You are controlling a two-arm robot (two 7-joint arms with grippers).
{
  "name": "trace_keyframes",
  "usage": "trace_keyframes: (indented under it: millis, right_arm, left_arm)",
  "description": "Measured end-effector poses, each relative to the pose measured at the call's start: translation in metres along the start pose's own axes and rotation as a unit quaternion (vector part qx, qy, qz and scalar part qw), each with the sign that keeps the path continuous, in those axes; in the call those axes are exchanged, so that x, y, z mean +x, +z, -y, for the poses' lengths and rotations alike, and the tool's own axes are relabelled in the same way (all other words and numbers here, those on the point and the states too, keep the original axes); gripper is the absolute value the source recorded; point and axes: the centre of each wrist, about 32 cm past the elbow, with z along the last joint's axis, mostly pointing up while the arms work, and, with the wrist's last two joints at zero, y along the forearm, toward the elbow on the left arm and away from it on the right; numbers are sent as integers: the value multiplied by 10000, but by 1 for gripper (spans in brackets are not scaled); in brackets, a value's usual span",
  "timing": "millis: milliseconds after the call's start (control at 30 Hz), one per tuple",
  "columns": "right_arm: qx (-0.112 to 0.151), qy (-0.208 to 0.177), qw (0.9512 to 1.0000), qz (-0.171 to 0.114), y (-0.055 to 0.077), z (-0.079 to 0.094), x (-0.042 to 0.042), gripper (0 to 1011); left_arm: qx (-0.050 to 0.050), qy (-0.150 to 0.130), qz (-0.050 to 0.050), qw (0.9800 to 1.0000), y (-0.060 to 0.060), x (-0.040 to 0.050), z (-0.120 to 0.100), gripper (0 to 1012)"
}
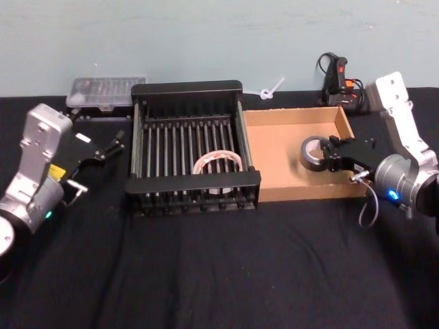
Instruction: Pick up the white tape and place it into the black box , Pick up the silver tape and place it into the brown box.
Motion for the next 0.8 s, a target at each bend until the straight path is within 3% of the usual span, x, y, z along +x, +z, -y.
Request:
trace_keyframes:
  millis: [600, 800]
  right_arm:
    - [-3, -9, 10000, -46, 1, -13, 15, 157]
    - [-1, -3, 10000, -42, 1, -12, 13, 298]
  left_arm:
    - [0, 0, 0, 10000, 0, 0, 0, 1001]
    - [0, 0, 0, 10000, 0, 0, 0, 1002]
